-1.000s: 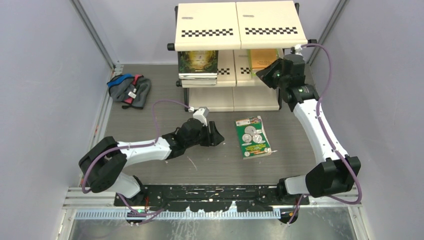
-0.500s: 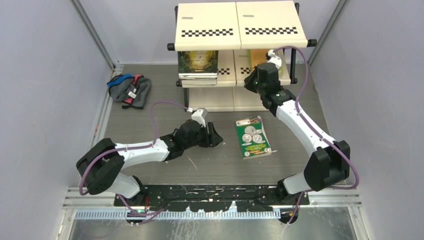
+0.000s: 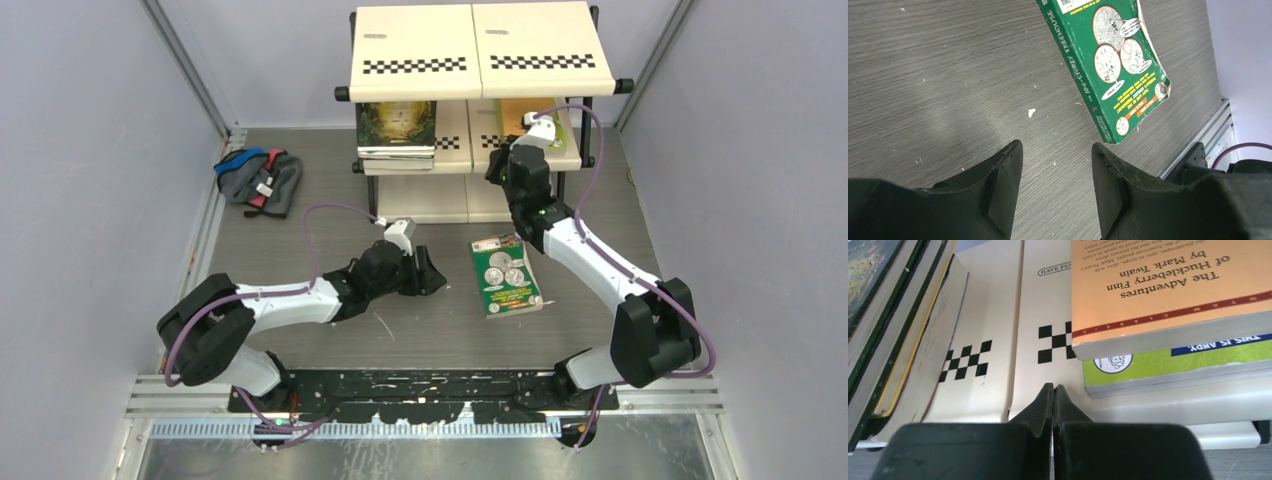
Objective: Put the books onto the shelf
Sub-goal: Adjust the book on the shelf.
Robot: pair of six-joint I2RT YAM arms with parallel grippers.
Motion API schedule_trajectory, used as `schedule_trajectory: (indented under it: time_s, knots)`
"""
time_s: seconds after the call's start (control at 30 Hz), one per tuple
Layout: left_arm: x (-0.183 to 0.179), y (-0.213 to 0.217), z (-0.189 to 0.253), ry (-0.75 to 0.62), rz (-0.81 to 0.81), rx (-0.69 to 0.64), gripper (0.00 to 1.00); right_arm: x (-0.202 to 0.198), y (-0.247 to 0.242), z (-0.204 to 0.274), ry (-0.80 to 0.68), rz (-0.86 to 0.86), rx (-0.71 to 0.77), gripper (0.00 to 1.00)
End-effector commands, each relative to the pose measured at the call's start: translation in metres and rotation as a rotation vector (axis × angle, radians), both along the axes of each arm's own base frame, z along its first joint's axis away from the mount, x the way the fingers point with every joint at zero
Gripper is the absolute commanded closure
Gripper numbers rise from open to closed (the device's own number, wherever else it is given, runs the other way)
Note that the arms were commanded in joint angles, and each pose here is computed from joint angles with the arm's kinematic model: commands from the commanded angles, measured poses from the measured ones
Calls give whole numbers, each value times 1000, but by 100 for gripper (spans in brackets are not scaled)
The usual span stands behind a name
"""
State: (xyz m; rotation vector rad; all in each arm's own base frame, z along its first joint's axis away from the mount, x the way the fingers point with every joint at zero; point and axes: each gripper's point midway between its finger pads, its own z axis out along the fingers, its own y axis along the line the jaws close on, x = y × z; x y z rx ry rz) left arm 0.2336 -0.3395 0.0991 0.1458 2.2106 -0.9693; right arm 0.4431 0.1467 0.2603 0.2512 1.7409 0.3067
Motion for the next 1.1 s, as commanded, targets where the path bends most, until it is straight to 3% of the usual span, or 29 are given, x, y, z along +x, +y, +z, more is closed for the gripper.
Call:
schedule_trajectory:
  time_s: [0.0,0.27,1.07]
  knots:
    - [9,-9,12,-39,1,-45,47,-4,-10,58,-202,-41,8,99]
    - [9,-11,8,-30,-1,-41,47,-6,-7,72,-249,-37,4,99]
    - [8,-7,6,-32,4,-41,47,0,-25,64,-203,-146,-64,99]
